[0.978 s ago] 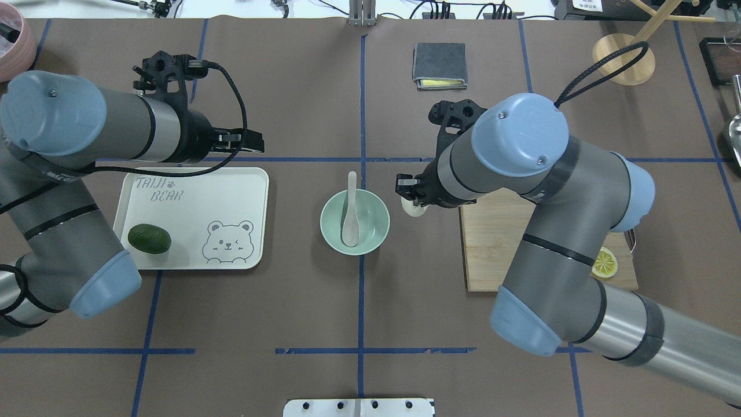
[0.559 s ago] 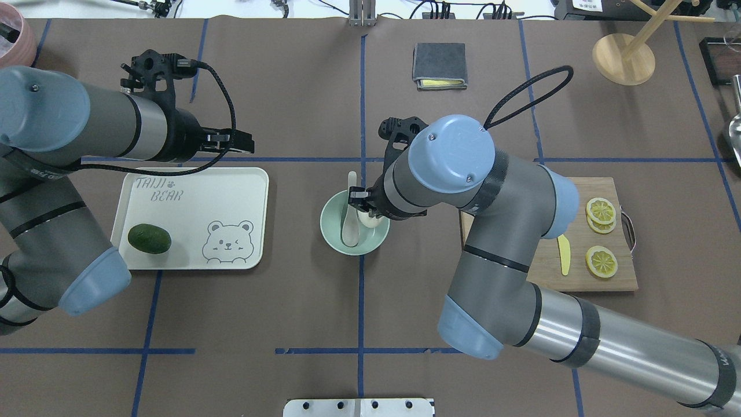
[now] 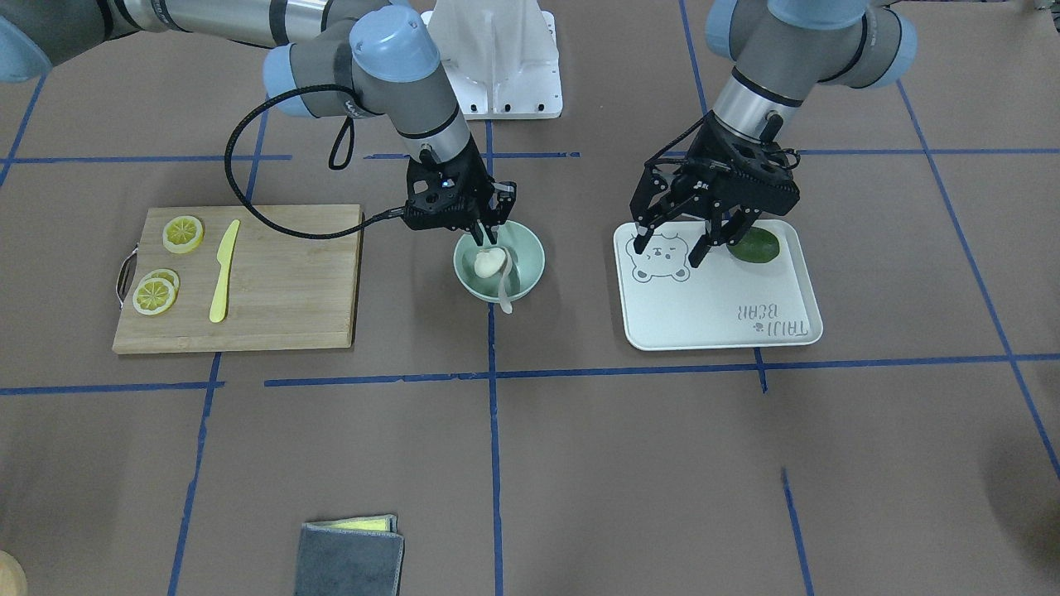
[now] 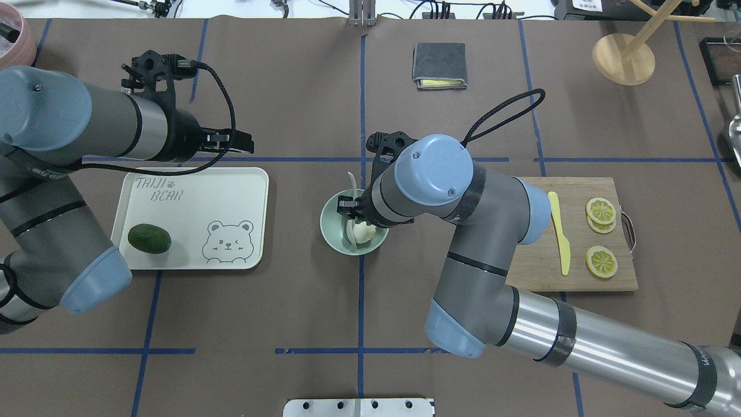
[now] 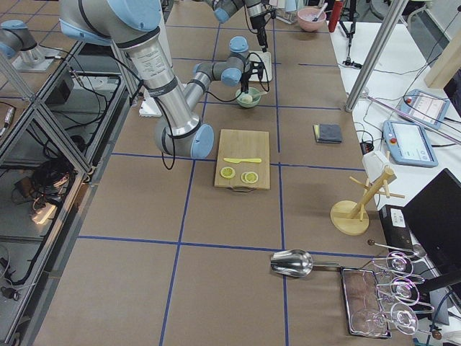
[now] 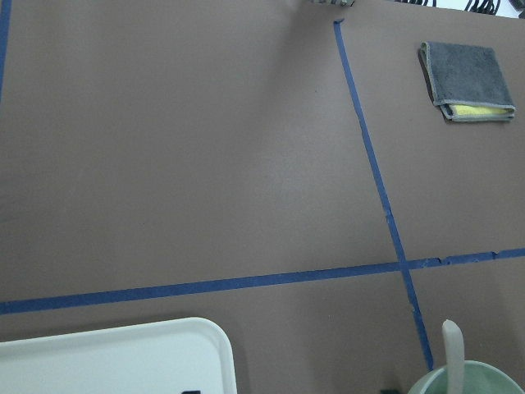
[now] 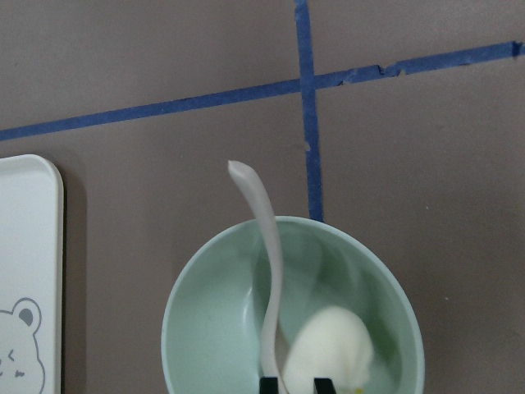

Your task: Put spoon and bun in bowl

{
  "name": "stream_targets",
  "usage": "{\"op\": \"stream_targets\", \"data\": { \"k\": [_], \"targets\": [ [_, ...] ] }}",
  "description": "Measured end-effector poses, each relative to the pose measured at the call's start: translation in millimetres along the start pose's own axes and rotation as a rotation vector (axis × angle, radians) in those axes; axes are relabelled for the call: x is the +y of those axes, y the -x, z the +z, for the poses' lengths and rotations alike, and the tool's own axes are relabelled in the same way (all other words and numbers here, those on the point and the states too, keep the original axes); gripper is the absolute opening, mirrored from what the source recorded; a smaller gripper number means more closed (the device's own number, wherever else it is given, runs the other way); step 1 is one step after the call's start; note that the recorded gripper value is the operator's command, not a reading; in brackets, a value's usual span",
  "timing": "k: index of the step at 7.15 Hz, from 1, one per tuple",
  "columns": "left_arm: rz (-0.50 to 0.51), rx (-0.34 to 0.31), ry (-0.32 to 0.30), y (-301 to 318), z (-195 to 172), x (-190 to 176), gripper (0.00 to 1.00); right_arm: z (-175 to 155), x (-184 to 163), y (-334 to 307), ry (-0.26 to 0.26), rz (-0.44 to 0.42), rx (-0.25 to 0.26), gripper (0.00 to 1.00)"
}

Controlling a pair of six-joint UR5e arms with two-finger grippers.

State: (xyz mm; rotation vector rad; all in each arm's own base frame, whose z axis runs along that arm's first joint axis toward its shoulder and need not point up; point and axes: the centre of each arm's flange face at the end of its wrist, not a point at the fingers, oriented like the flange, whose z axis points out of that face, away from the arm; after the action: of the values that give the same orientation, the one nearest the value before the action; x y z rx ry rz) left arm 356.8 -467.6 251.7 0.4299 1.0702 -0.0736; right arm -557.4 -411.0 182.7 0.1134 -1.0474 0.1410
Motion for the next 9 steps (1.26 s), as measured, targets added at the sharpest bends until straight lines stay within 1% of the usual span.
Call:
{"op": "stream_targets", "data": {
  "k": [1,2,3,4,5,6,8,9],
  "targets": [
    [-0.001,-0.004,0.002,2,1,1,0.80,-2,-1,0,-0.001,-0.001,-0.003,1.00],
    [0.006,-0.015,0.006,9,3,3,0.80,-12,-7,-6,-0.009,0.000,-0.013,1.00],
    [0.034,-0.040,0.011,25,5,5,0.80,-32,-23,-30,-0.020,0.009,-0.016,1.00],
    [0.081,-0.077,0.013,50,3,5,0.80,-54,-47,-71,-0.022,0.006,-0.006,1.00],
    [0.144,-0.123,0.012,84,-4,1,0.85,-76,-76,-123,-0.013,-0.024,0.019,1.00],
    [0.214,-0.168,0.012,120,-14,-7,1.00,-97,-103,-183,-0.009,-0.061,0.054,1.00],
    [0.355,-0.230,0.033,190,-47,-32,1.00,-146,-144,-304,-0.001,-0.154,0.120,1.00],
    [0.412,-0.256,0.054,232,-66,-45,1.00,-172,-156,-366,0.009,-0.205,0.145,1.00]
  ]
}}
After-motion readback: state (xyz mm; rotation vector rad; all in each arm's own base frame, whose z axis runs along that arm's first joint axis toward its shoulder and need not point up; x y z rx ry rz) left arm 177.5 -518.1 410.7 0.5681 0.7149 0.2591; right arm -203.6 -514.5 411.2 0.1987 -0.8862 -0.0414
